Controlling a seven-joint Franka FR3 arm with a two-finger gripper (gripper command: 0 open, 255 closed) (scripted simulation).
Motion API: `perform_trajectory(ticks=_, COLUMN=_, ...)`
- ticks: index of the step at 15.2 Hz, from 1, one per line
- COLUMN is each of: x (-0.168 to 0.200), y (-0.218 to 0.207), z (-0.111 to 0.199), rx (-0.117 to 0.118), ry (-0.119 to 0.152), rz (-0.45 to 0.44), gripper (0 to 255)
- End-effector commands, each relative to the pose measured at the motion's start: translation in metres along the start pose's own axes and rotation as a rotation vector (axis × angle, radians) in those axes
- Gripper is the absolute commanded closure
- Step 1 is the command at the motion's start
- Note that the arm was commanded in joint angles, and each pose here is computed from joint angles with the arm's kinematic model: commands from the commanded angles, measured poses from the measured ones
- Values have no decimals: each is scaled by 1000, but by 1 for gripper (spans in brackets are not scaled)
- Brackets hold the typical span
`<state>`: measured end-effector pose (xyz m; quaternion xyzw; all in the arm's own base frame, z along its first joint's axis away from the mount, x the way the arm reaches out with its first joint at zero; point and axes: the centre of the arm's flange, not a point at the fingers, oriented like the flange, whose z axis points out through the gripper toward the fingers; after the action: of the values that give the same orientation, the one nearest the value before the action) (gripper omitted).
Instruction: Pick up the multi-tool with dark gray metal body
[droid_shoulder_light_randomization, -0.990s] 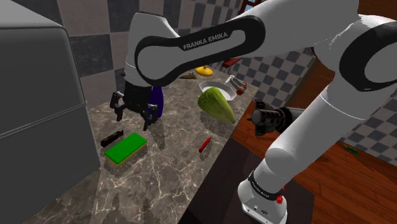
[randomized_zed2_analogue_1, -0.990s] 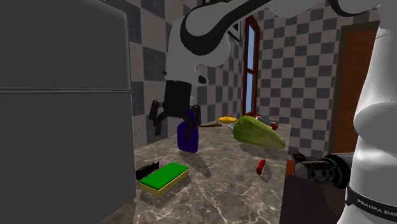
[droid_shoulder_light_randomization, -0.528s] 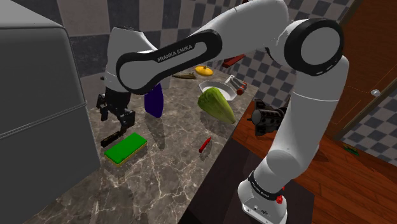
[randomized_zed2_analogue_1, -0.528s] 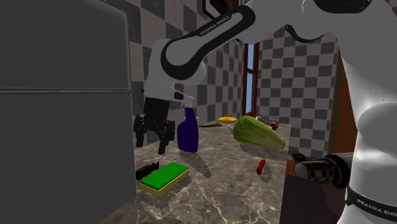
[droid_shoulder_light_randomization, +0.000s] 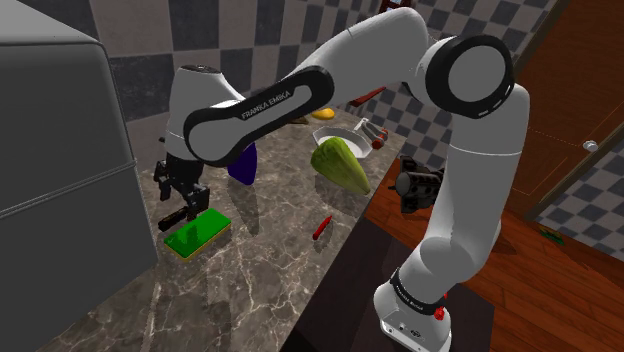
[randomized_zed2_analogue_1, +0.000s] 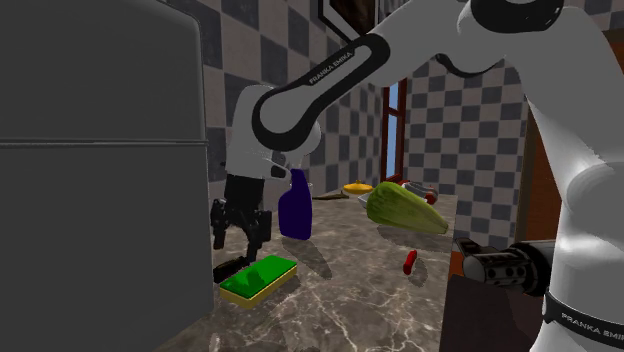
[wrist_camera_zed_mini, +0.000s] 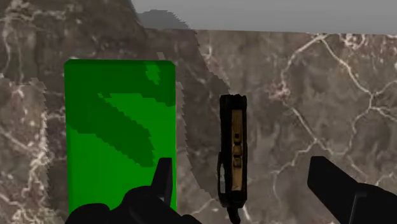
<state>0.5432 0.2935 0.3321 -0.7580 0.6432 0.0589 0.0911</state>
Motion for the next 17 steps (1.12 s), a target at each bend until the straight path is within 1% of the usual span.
perform_trajectory(ticks=1, x=1, y=0, z=4, rx=0, ry=0, rz=0, gripper=0)
perform_trajectory(ticks=2, x=0, y=0, z=4, rx=0, ry=0, rz=0, gripper=255)
perform_trajectory(ticks=11, x=1, y=0, z=4, rx=0, ry=0, rz=0, gripper=255)
perform_trajectory(ticks=17, x=-6, y=-2, z=-27, rx=0, ry=0, rz=0, gripper=255)
